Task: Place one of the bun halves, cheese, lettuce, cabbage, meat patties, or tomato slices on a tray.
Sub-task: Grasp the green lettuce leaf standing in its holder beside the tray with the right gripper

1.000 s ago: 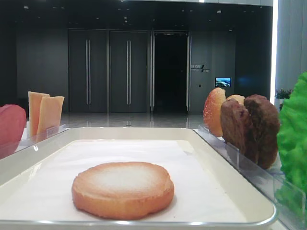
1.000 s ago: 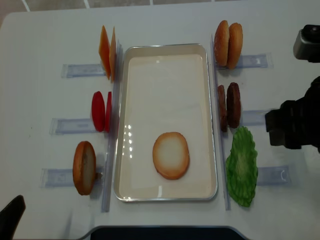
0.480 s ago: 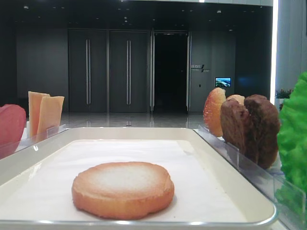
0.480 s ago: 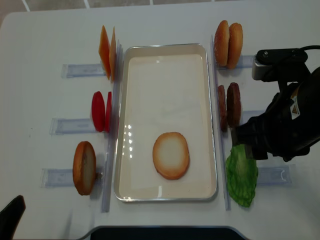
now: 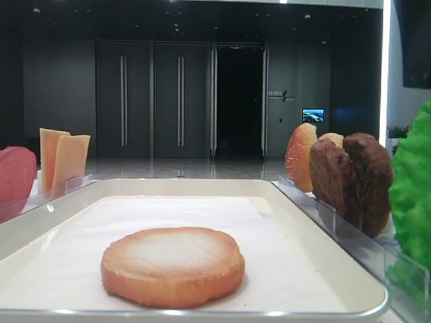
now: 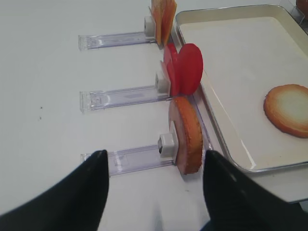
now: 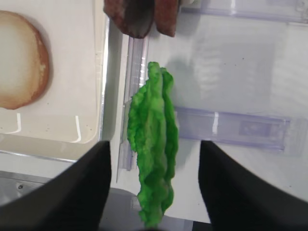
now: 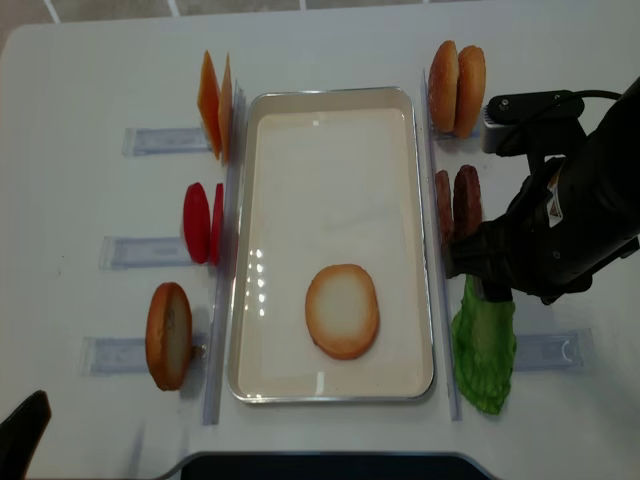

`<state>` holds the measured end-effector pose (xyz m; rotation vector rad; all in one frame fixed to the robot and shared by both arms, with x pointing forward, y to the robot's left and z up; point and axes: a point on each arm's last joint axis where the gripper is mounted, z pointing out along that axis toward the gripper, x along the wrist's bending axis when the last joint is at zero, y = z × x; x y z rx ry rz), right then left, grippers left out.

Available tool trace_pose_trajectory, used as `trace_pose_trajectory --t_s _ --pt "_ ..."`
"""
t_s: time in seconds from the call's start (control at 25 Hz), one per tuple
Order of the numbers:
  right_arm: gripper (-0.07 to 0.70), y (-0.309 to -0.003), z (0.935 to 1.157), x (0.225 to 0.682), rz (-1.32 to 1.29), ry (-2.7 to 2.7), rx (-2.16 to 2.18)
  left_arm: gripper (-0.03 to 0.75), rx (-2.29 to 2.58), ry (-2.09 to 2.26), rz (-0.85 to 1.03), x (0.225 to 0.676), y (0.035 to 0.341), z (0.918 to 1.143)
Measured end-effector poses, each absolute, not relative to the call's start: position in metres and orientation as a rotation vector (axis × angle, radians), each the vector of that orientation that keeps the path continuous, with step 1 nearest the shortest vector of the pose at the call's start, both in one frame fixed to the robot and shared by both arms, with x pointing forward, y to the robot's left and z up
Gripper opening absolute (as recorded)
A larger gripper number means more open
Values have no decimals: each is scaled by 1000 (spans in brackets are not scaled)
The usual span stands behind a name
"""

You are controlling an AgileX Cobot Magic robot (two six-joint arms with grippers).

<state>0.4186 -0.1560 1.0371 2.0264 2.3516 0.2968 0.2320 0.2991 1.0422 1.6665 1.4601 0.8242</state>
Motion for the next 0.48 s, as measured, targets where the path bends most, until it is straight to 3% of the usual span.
trace_pose_trajectory --t_s 0.48 --pt "415 -151 1029 421 256 2374 2055 471 1667 1460 824 232 299 1042"
